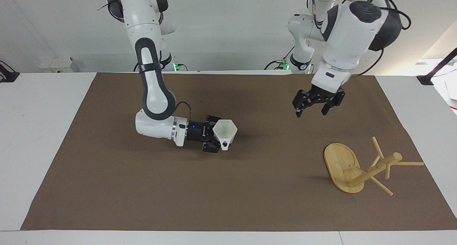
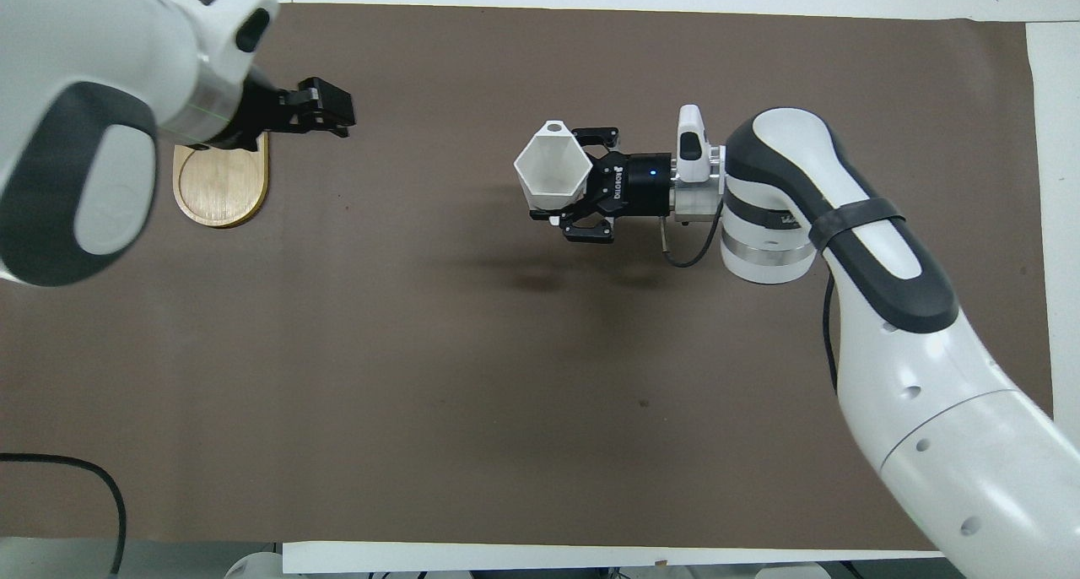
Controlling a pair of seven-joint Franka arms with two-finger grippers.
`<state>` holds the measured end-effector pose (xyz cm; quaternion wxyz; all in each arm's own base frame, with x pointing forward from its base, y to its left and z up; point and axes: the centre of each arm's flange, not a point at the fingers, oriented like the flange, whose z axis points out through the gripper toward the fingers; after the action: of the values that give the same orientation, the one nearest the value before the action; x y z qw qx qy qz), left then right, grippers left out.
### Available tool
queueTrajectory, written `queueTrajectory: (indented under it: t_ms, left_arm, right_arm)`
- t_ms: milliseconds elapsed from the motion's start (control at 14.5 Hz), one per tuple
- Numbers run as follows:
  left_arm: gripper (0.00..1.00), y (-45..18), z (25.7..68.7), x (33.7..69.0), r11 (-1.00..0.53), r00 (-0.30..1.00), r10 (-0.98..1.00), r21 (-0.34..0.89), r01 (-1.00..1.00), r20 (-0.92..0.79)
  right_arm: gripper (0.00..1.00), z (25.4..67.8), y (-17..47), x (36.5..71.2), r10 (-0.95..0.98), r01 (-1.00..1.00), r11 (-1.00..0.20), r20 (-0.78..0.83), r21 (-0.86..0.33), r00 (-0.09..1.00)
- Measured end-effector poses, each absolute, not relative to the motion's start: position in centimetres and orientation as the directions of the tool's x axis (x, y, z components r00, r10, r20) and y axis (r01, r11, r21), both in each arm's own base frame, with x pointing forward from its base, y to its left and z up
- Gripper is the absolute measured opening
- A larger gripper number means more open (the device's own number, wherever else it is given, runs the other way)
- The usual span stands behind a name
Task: Hang cup on rack
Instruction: 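Grasp the cup with the left gripper from the right gripper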
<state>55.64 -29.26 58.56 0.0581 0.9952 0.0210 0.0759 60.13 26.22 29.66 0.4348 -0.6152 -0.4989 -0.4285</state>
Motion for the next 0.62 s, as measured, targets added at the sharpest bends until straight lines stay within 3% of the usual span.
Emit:
queueTrajectory:
  t_ms: [276,621]
  left_arm:
    - [1.00,-35.1,56.6,54.7,-0.985,0.977,0.071,0.168,0.037,0.201]
    - [1.00,-37.1,52.3,54.1,-0.992,0.988,0.052,0.125,0.034,0.143]
  right_arm:
    - [0.77,31.0,32.1,58.1,0.248,0.979,-0.169,0.957,-0.111,0.151]
    - [0.77,33.6,32.3,58.1,0.251,0.973,-0.207,0.955,-0.105,0.157]
